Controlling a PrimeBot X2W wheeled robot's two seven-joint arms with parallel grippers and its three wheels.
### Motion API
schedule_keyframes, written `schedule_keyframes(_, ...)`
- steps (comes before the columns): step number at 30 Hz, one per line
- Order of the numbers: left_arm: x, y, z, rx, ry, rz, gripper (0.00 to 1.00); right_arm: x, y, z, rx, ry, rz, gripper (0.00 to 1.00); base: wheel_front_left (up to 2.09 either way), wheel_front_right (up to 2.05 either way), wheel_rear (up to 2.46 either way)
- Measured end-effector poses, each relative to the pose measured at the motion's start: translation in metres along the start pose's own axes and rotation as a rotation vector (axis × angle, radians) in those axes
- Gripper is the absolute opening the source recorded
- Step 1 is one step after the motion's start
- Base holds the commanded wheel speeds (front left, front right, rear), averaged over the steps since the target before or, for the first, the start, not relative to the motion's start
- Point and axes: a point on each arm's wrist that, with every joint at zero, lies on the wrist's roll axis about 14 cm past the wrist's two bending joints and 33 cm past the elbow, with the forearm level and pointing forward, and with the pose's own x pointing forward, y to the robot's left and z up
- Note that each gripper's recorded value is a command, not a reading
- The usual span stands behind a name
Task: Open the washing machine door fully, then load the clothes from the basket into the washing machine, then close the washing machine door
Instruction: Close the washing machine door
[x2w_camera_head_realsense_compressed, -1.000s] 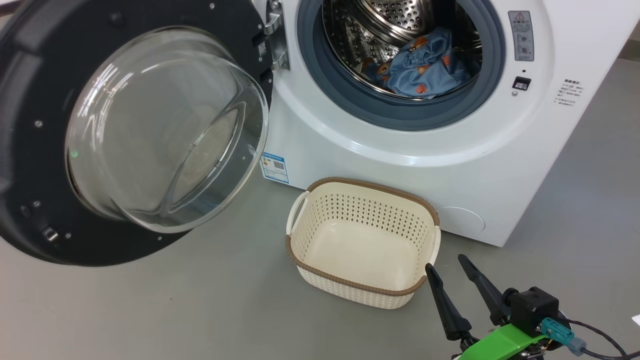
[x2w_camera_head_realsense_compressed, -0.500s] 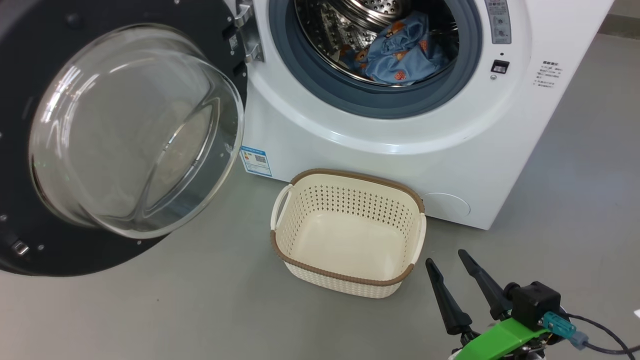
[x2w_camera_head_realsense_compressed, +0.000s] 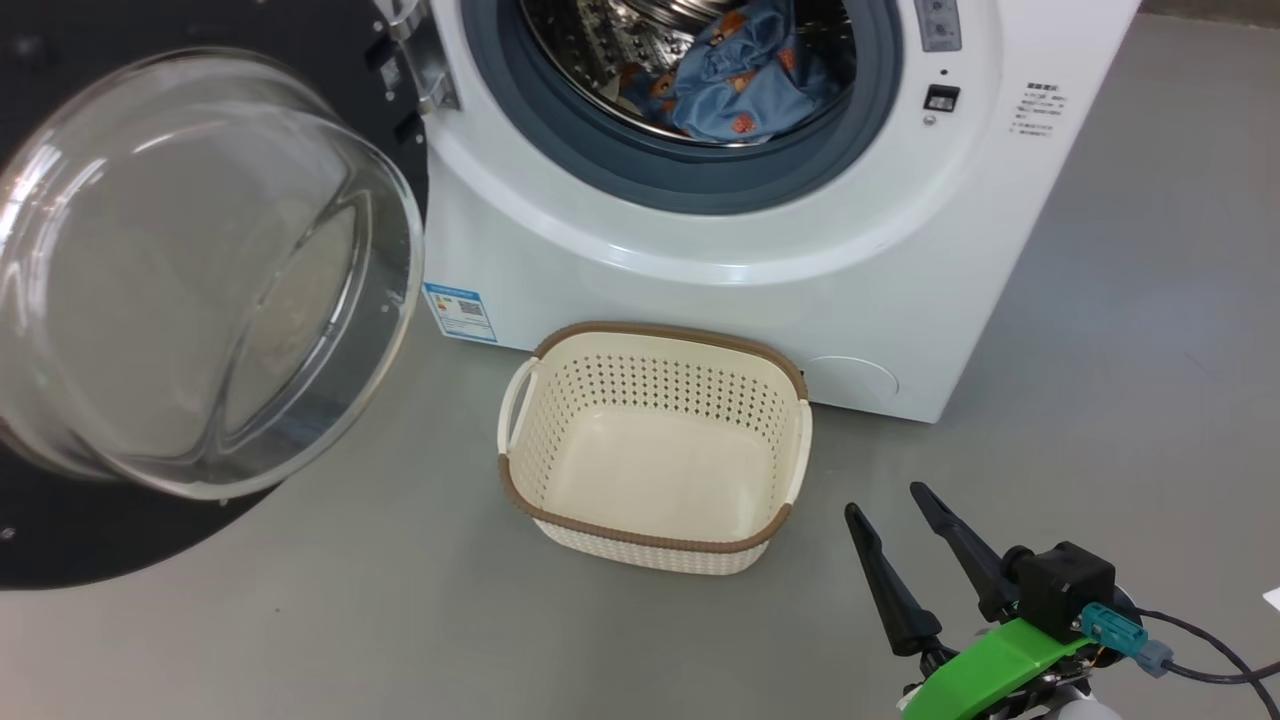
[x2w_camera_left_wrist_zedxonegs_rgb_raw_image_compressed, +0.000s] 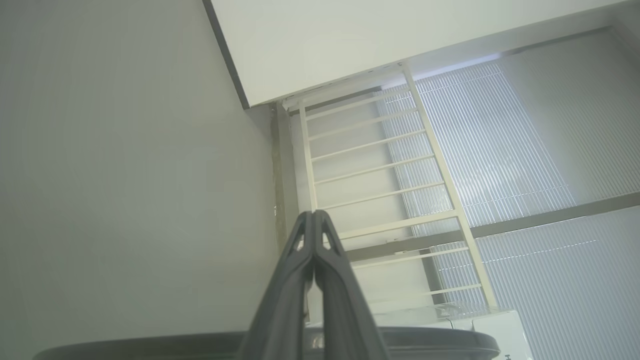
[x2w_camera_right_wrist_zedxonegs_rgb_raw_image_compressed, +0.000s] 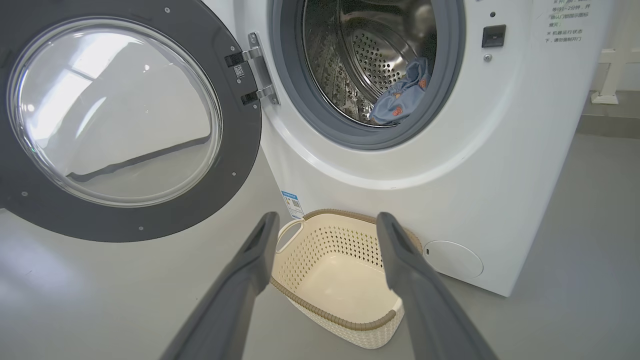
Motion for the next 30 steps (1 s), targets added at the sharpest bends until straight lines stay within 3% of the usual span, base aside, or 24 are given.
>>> schedule_keyframes(10,0.014,0.018,-0.021,0.018,0.087,0.090,0.00,-0.002,-0.020,0.000,-0.010,0.013,-0.038,1.00,0.00,0.00,0.00)
schedule_keyframes(30,0.006,0.022,-0.067,-0.011,0.349,0.067,0.00,0.003,-0.018,-0.011,0.021,0.038,-0.027,1.00,0.00,0.00,0.00)
